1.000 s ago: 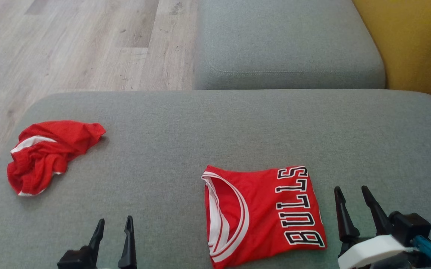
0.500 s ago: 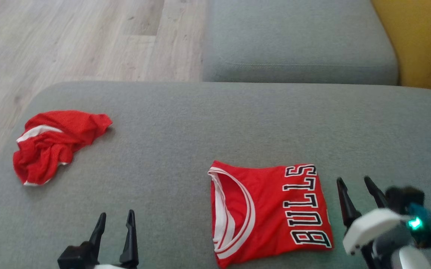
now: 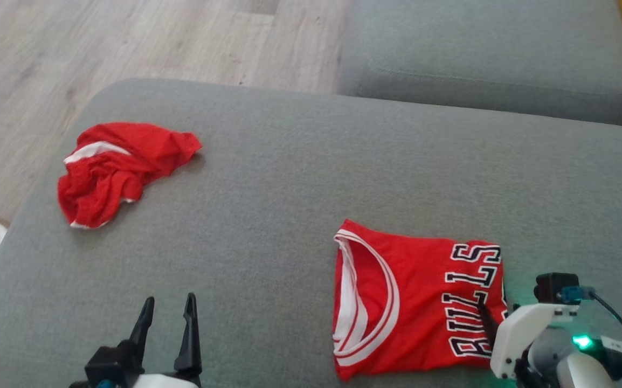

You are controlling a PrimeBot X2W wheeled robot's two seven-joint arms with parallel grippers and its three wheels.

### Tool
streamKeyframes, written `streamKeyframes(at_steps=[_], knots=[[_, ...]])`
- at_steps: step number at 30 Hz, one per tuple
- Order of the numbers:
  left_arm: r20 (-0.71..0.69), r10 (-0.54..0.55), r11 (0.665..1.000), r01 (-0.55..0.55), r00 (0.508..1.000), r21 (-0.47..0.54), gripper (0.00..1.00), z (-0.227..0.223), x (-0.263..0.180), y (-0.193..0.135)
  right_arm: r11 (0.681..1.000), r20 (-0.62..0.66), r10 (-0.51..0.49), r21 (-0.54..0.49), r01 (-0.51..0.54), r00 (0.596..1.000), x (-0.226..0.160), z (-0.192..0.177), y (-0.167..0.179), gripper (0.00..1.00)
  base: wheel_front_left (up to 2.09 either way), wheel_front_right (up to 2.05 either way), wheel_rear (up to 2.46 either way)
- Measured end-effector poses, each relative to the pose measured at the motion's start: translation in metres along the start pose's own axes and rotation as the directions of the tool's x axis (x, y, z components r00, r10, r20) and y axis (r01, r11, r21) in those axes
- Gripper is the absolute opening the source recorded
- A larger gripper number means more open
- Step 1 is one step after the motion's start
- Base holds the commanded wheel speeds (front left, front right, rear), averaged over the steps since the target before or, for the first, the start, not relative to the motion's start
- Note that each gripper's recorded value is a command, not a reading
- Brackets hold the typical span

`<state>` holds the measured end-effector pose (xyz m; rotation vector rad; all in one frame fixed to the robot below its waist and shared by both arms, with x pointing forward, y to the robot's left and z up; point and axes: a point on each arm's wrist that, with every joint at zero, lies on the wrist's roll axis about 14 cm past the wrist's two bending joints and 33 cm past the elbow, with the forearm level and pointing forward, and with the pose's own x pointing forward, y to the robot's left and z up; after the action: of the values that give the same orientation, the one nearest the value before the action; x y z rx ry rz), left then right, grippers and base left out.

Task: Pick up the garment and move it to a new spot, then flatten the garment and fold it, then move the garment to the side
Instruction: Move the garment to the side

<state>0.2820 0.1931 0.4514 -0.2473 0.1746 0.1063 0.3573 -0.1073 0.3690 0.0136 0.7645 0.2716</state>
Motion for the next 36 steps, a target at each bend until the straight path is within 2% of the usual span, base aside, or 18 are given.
streamKeyframes(at_steps=[3, 4, 5, 6, 7, 8, 11, 16, 21, 24, 30, 36], knots=[[-0.005, 0.016, 1.0, -0.016, 1.0, -0.002, 1.0, -0.001, -0.001, 0.004, 1.0, -0.031, 0.021, 0.011, -0.02, 0.999, 0.008, -0.002, 0.006, 1.0, 0.0, 0.0, 0.0], [-0.008, 0.02, 1.0, -0.02, 1.0, -0.002, 1.0, -0.002, -0.001, 0.005, 0.999, -0.03, 0.027, 0.017, -0.027, 0.999, 0.01, 0.001, 0.007, 0.8, 0.0, 0.0, 0.0], [-0.01, 0.021, 1.0, -0.021, 1.0, -0.002, 1.0, -0.002, -0.001, 0.006, 0.999, -0.029, 0.033, 0.022, -0.033, 0.999, 0.012, 0.003, 0.009, 0.45, 0.0, 0.0, 0.0], [-0.011, 0.021, 1.0, -0.021, 1.0, -0.002, 1.0, -0.002, 0.0, 0.005, 0.999, -0.034, 0.039, 0.026, -0.038, 0.999, 0.013, 0.005, 0.01, 0.32, 0.0, 0.0, 0.0], [-0.012, 0.018, 1.0, -0.018, 1.0, -0.001, 1.0, -0.003, 0.0, 0.005, 0.999, -0.037, 0.043, 0.029, -0.042, 0.998, 0.015, 0.006, 0.012, 0.11, 0.0, 0.0, 0.0], [-0.013, 0.015, 1.0, -0.015, 1.0, -0.001, 1.0, -0.003, 0.001, 0.004, 0.998, -0.038, 0.046, 0.032, -0.044, 0.998, 0.016, 0.007, 0.012, 0.0, 0.0, 0.0, 0.0], [-0.017, -0.003, 1.0, 0.003, 1.0, 0.002, 1.0, -0.002, 0.005, -0.002, 0.998, -0.035, 0.042, 0.037, -0.04, 0.998, 0.019, 0.012, 0.01, 0.0, 0.0, 0.0, 0.0], [-0.026, -0.055, 0.998, 0.056, 0.998, 0.015, 1.0, -0.002, 0.018, -0.017, 0.999, 0.045, 0.005, 0.053, -0.007, 0.999, 0.02, 0.037, -0.007, 0.0, 0.0, 0.0, 0.0], [-0.037, -0.15, 0.988, 0.151, 0.988, 0.027, 1.0, -0.001, 0.038, -0.047, 0.993, 0.165, -0.104, 0.063, 0.095, 0.981, 0.006, 0.082, -0.059, 0.0, 0.0, 0.0, 0.0], [-0.042, -0.224, 0.974, 0.225, 0.974, 0.037, 1.0, 0.0, 0.052, -0.071, 0.981, 0.207, -0.187, 0.095, 0.171, 0.96, -0.011, 0.094, -0.096, 0.0, 0.0, 0.0, 0.0], [-0.078, -0.382, 0.921, 0.386, 0.921, 0.048, 1.0, -0.01, 0.076, -0.127, 0.932, 0.231, -0.347, 0.195, 0.306, 0.909, -0.051, 0.084, -0.159, 0.0, 0.0, 0.0, 0.0], [-0.112, -0.538, 0.838, 0.544, 0.836, 0.04, 1.0, -0.023, 0.089, -0.187, 0.869, 0.2, -0.471, 0.277, 0.411, 0.859, -0.087, 0.057, -0.202, 0.0, 0.0, 0.0, 0.0]])
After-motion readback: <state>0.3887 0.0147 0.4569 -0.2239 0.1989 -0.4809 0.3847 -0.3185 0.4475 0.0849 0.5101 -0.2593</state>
